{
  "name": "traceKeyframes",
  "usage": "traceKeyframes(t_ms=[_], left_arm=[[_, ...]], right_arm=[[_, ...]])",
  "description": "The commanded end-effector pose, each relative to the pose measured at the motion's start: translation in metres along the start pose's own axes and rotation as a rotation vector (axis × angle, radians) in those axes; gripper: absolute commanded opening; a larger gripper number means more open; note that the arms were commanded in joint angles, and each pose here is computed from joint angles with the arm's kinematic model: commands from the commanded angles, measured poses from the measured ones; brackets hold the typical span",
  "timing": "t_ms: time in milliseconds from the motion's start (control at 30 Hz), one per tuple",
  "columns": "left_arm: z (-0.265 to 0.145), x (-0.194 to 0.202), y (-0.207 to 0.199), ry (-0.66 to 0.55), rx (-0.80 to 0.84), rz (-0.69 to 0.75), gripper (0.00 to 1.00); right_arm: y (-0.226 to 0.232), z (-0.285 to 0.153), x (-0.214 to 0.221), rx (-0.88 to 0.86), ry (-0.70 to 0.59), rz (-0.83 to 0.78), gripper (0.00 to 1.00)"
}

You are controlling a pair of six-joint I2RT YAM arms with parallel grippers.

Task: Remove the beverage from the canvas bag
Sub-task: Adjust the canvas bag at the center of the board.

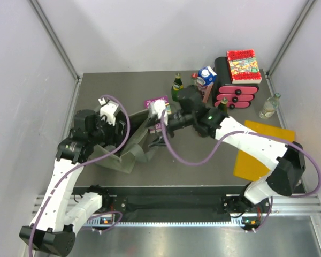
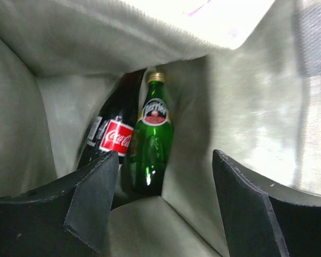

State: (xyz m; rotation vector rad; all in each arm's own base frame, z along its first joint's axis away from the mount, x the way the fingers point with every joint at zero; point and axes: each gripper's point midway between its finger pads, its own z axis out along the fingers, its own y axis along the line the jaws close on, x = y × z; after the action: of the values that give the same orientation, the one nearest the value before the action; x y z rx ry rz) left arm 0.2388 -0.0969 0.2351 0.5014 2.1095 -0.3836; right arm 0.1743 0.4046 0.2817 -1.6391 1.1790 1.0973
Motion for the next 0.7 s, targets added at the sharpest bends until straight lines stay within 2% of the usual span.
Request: traceKeyframes(t_ms=[0, 200, 333, 400, 467, 500, 567, 600, 667], left_arm=[[0.008, -0.005, 0.014, -0.039, -0.045, 0.093, 0.75], [0.006, 0.009, 0.011, -0.005, -0.017, 0.164, 0.75], [0.005, 0.020, 0.014, -0.003, -0.031, 0.221, 0.75], [0.010, 0.028, 0.014, 0.008, -0.024, 0.232, 0.74], [0.015, 0.037, 0.015, 0.028, -0.013, 0.242, 0.74], [0.017, 0.038, 0.014, 0.026, -0.007, 0.248, 0.73], [0.021, 0.046, 0.015, 0.040, 0.000, 0.259, 0.73], [0.021, 0.046, 0.016, 0.033, -0.003, 0.272, 0.72], [0.024, 0.052, 0.017, 0.041, -0.005, 0.284, 0.72]], right_arm=[[-0.017, -0.052, -0.068, 0.028, -0.182, -0.003, 0.78], [-0.052, -0.082, -0.073, 0.137, -0.225, 0.188, 0.78], [-0.063, -0.081, -0.079, 0.166, -0.225, 0.206, 0.78], [-0.072, -0.075, -0.085, 0.180, -0.217, 0.207, 0.78], [-0.082, -0.058, -0.070, 0.165, -0.158, 0.271, 0.79], [-0.088, -0.058, -0.087, 0.163, -0.168, 0.239, 0.81], [-0.096, -0.037, -0.064, 0.145, -0.089, 0.270, 0.82], [-0.099, -0.036, -0.078, 0.139, -0.093, 0.232, 0.82], [-0.093, -0.016, -0.065, 0.094, -0.035, 0.234, 0.82]])
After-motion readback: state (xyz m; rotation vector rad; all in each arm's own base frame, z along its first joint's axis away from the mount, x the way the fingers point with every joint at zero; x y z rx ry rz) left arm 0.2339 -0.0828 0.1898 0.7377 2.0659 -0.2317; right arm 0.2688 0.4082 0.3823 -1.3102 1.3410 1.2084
